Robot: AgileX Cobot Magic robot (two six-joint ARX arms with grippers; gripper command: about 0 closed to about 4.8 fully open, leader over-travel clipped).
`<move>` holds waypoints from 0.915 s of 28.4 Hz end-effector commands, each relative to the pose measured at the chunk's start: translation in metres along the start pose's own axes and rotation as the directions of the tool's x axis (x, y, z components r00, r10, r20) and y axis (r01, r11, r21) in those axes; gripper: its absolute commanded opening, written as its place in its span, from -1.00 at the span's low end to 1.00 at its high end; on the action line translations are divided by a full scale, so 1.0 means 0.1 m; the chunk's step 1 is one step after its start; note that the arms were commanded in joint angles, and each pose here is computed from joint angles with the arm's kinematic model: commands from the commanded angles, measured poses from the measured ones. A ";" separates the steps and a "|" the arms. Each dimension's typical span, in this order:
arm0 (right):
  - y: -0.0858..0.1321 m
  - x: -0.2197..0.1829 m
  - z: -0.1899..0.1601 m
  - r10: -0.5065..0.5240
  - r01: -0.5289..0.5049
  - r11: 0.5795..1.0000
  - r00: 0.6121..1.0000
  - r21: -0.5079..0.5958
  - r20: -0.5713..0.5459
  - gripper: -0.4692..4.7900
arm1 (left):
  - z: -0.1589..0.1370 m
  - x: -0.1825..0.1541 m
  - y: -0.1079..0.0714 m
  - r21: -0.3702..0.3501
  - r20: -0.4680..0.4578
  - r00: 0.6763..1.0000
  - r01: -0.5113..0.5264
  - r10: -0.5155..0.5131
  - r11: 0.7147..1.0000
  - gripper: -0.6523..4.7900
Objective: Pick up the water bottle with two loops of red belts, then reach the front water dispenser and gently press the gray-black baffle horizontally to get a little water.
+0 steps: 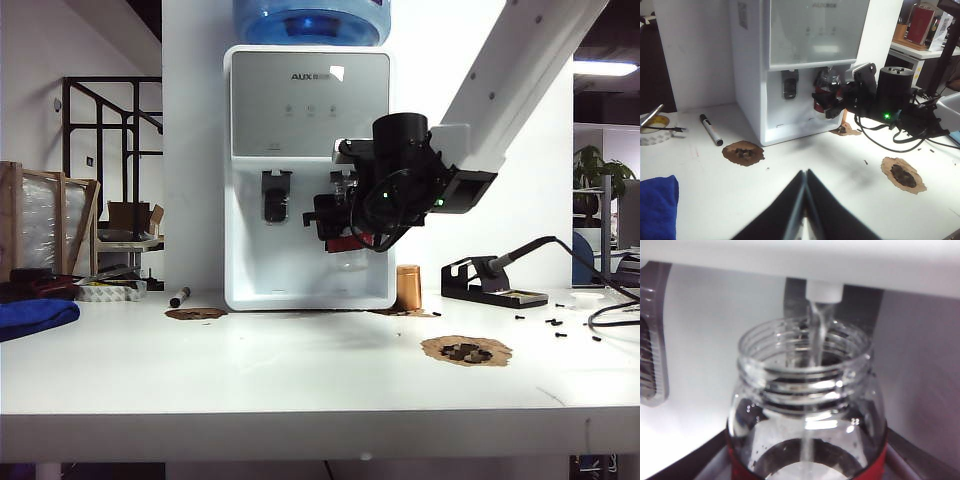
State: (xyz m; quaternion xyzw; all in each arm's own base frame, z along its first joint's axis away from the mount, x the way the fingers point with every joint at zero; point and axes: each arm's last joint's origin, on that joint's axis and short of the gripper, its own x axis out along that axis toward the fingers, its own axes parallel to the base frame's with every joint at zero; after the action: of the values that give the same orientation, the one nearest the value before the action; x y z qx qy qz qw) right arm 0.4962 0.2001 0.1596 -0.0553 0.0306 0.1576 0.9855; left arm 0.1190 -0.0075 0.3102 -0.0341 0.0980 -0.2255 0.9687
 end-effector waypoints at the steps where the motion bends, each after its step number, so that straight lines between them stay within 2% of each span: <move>1: -0.03 0.01 0.10 -0.002 0.002 1.000 0.999 -0.006 0.044 -0.83 | 0.02 0.00 0.00 0.001 0.007 1.000 0.004 -0.004 1.000 -0.78; 20: -0.06 0.02 0.08 -0.008 0.008 1.000 0.999 -0.006 0.043 -0.83 | 0.02 0.00 0.00 0.001 0.007 1.000 0.005 -0.005 1.000 -0.78; 26: -0.06 0.02 0.09 -0.029 0.029 1.000 0.999 -0.007 0.044 -0.83 | 0.02 0.00 -0.01 0.001 0.007 0.999 0.034 -0.034 0.999 -0.78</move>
State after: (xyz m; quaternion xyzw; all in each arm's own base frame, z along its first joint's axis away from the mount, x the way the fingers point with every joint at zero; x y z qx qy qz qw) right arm 0.4981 0.1985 0.1586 -0.0609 0.0309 0.1564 0.9853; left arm 0.1186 -0.0081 0.3103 -0.0352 0.0975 -0.2383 0.9656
